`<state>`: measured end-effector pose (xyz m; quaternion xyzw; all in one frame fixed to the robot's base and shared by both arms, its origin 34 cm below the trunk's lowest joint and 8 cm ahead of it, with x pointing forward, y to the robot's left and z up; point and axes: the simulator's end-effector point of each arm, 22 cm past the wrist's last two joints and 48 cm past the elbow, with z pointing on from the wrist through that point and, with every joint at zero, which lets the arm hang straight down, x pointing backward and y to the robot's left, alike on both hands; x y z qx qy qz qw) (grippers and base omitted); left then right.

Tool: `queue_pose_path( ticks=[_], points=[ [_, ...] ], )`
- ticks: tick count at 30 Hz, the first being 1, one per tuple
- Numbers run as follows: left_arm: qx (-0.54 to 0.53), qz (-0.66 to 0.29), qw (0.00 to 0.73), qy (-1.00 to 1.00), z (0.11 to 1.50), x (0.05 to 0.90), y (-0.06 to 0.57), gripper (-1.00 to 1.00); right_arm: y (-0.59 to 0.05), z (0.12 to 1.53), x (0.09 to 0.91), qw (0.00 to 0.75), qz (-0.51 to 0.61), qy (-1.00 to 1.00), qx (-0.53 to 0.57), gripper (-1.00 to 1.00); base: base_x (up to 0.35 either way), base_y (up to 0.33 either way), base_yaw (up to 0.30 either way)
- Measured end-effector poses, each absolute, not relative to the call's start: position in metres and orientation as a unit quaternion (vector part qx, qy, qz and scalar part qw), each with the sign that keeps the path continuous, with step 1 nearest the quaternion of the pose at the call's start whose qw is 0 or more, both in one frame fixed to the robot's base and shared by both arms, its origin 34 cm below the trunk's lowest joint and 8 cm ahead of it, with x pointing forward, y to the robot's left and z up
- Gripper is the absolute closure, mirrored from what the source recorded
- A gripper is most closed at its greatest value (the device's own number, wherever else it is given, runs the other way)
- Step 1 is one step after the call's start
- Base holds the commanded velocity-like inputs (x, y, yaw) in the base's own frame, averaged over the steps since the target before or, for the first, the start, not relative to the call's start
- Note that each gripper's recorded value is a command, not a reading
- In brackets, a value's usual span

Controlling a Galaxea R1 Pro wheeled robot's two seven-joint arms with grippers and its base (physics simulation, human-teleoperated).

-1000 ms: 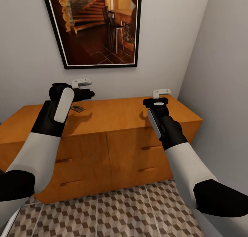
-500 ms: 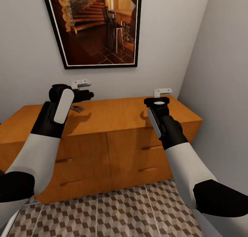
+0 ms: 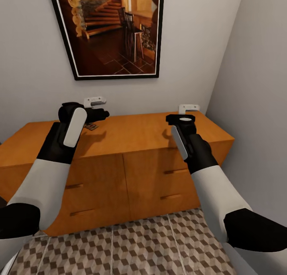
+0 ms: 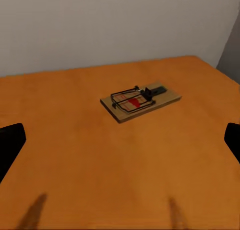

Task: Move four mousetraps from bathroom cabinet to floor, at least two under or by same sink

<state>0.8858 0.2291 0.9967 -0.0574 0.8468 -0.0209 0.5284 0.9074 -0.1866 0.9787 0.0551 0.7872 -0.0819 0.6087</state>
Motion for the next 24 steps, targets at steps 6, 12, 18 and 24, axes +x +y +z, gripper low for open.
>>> queue_pose_path(
  ticks=[6,12,18,24],
  points=[
    [-0.058,-0.02,0.526,0.848,0.993,0.885,0.229,-1.0,-0.179,0.971,0.907,0.599,-0.048,0.797,0.064,-1.0,0.0,0.0,0.0],
    [-0.077,-0.018,0.523,0.848,0.991,0.885,0.241,-1.0,-0.174,0.968,0.907,0.596,-0.037,0.8,0.064,-1.0,0.0,0.0,0.0],
    [-0.13,-0.002,0.515,0.848,0.988,0.883,0.273,-1.0,-0.171,0.967,0.907,0.594,-0.033,0.801,0.064,-1.0,0.0,0.0,0.0],
    [-0.179,0.036,0.5,0.847,0.983,0.876,0.305,-1.0,-0.169,0.965,0.906,0.589,-0.032,0.805,0.06,-1.0,0.0,0.0,0.0]
  ],
)
